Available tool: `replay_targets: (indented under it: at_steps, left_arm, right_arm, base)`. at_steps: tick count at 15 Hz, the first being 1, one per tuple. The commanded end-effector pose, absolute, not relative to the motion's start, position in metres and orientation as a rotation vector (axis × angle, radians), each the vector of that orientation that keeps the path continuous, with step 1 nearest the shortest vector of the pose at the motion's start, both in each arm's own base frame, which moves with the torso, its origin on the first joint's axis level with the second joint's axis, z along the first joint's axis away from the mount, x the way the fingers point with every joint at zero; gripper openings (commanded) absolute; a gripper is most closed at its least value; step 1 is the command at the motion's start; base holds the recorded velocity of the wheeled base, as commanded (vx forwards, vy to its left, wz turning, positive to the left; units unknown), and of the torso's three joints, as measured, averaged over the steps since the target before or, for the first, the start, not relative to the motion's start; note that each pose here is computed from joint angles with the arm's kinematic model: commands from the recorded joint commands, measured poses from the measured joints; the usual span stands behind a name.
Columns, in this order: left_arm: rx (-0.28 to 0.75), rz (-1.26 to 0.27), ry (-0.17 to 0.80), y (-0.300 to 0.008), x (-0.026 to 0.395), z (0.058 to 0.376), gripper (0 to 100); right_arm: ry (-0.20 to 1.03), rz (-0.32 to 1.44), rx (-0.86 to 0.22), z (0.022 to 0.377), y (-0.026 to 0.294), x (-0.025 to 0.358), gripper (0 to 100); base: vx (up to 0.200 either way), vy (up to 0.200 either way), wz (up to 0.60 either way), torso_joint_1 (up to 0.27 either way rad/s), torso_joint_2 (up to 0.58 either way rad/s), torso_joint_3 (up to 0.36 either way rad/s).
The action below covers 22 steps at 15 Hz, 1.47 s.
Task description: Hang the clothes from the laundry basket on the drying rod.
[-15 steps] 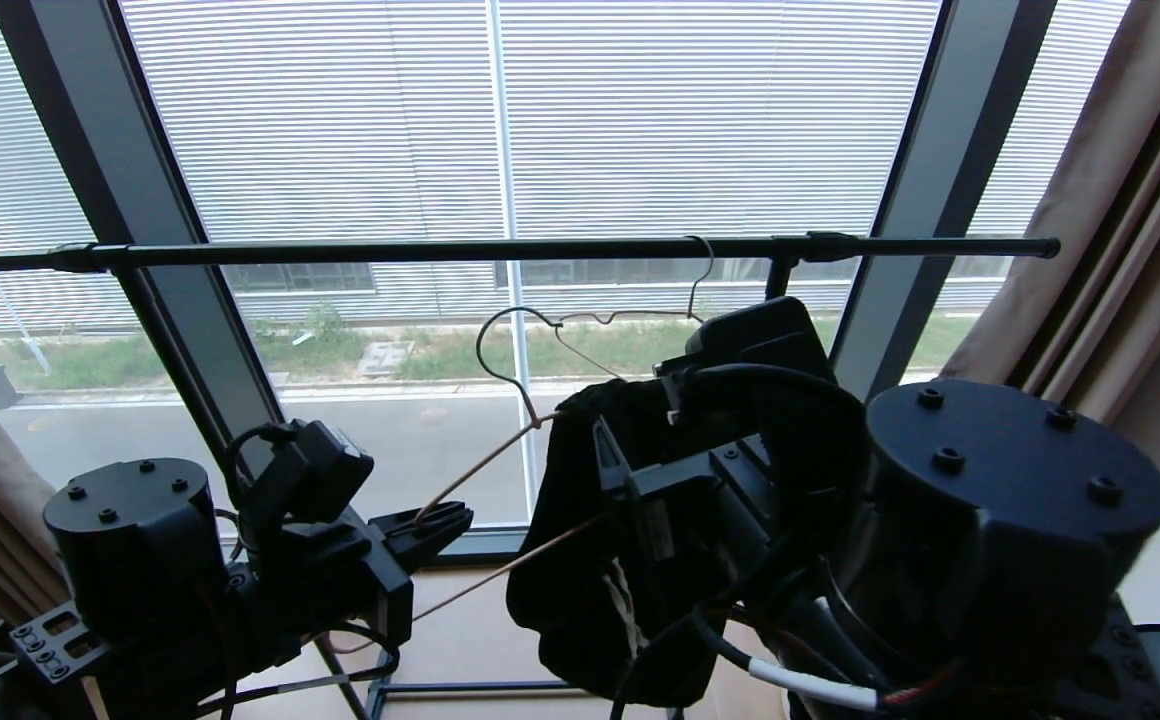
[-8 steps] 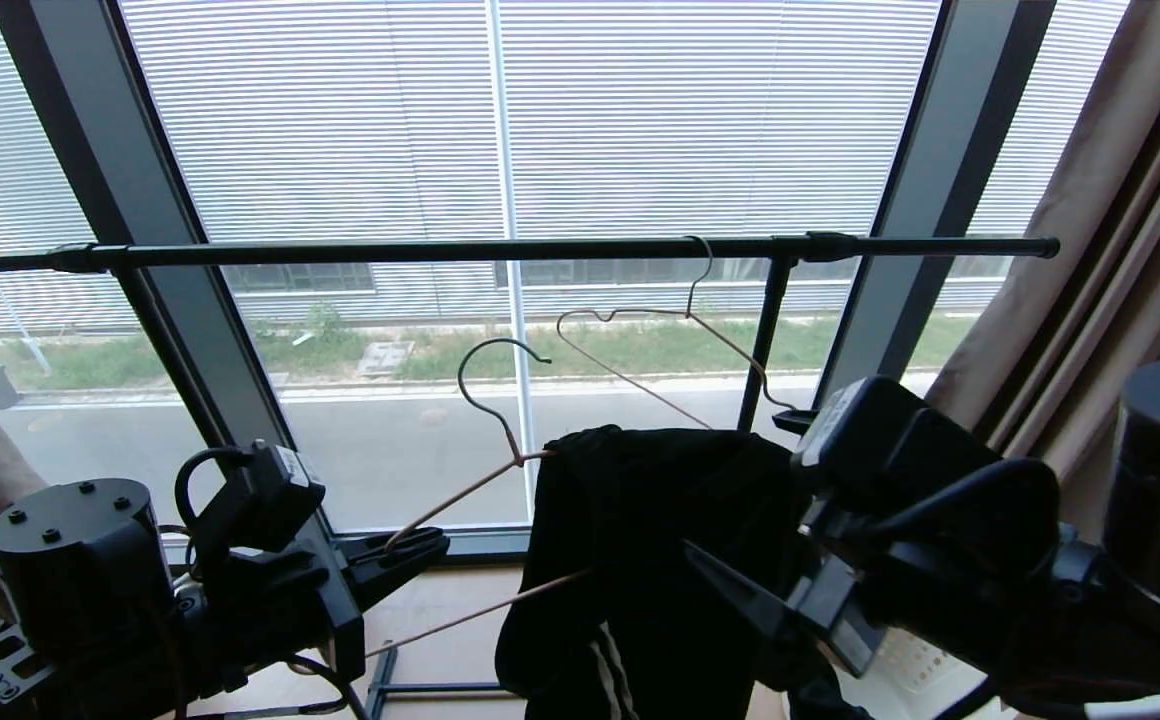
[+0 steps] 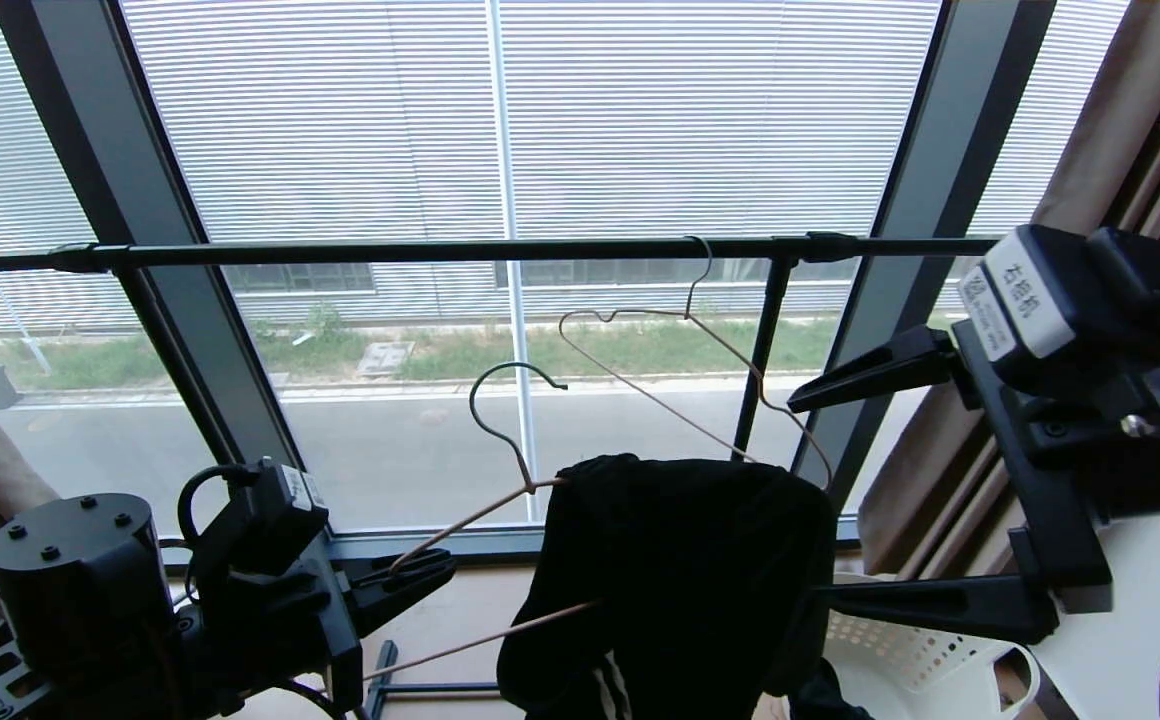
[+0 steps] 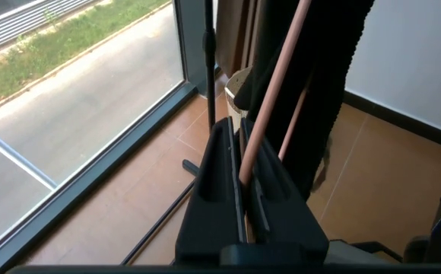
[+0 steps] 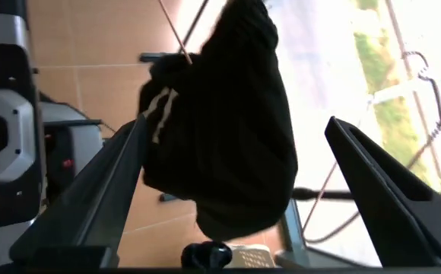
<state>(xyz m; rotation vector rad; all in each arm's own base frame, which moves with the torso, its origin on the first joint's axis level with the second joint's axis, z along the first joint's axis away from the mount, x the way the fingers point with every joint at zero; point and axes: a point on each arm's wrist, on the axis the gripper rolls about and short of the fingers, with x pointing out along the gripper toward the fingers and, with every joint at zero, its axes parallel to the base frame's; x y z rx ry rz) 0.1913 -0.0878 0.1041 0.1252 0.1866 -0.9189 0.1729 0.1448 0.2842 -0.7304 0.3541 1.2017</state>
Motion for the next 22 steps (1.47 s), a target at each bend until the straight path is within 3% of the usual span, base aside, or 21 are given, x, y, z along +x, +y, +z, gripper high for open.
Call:
replay_targets:
  at_steps: [1, 4, 12, 22]
  left_arm:
    - [0.126, -0.93, 0.173, -0.09, 0.191, 0.107, 0]
    - [0.129, -0.948, 0.173, -0.094, 0.188, 0.106, 0]
    - [0.126, -0.946, 0.144, -0.093, 0.187, 0.109, 0]
    - [0.124, -0.95, 0.137, -0.096, 0.192, 0.11, 0]
  right_arm:
    - [0.459, 1.314, -0.703, 0.259, 0.169, 0.215, 100]
    - [0.522, 1.359, -0.681, 0.236, 0.19, 0.242, 100]
    - [0.572, 1.307, -0.703, 0.22, 0.21, 0.271, 100]
    - [0.555, 1.318, -0.701, 0.22, 0.222, 0.278, 100]
  base:
    - [0.0, 0.0, 0.0, 0.0, 0.0, 0.0]
    - [0.0, 0.0, 0.0, 0.0, 0.0, 0.0]
    - [0.0, 0.0, 0.0, 0.0, 0.0, 0.0]
    - [0.0, 0.0, 0.0, 0.0, 0.0, 0.0]
